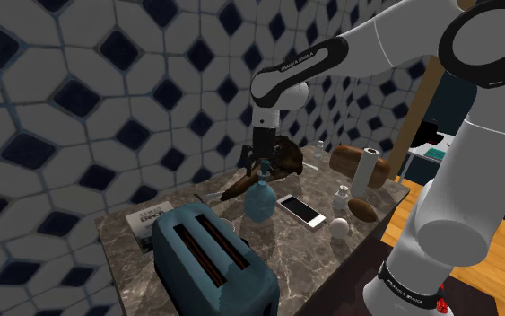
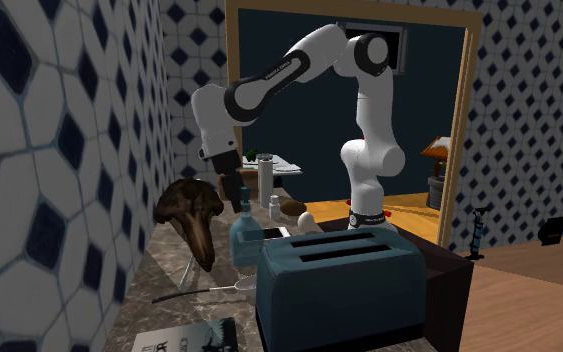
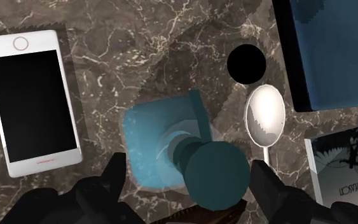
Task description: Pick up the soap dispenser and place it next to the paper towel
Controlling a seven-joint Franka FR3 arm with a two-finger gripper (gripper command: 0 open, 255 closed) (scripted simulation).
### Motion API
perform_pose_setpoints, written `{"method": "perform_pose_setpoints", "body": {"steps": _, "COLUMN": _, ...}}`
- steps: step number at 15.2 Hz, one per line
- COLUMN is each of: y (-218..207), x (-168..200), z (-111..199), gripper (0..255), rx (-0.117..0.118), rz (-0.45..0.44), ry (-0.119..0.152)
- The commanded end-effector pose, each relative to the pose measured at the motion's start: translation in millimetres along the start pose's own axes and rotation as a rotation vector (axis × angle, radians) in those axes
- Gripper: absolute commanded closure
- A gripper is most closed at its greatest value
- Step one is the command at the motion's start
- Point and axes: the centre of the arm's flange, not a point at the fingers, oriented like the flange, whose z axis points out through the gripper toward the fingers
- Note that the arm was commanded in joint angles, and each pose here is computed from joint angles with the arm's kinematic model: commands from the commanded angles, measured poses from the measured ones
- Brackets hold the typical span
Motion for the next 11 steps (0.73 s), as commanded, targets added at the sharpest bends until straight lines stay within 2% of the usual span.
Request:
{"method": "perform_pose_setpoints", "body": {"steps": 1, "y": 0.5, "x": 0.1, "z": 2.8, "gripper": 0, "rx": 0.000, "rz": 0.000, "ry": 0.001}}
{"method": "perform_pose_setpoints", "body": {"steps": 7, "y": 0.5, "x": 0.1, "z": 2.8, "gripper": 0, "rx": 0.000, "rz": 0.000, "ry": 0.001}}
{"method": "perform_pose_setpoints", "body": {"steps": 8, "y": 0.5, "x": 0.1, "z": 2.8, "gripper": 255, "rx": 0.000, "rz": 0.000, "ry": 0.001}}
{"method": "perform_pose_setpoints", "body": {"steps": 11, "y": 0.5, "x": 0.1, "z": 2.8, "gripper": 255, "rx": 0.000, "rz": 0.000, "ry": 0.001}}
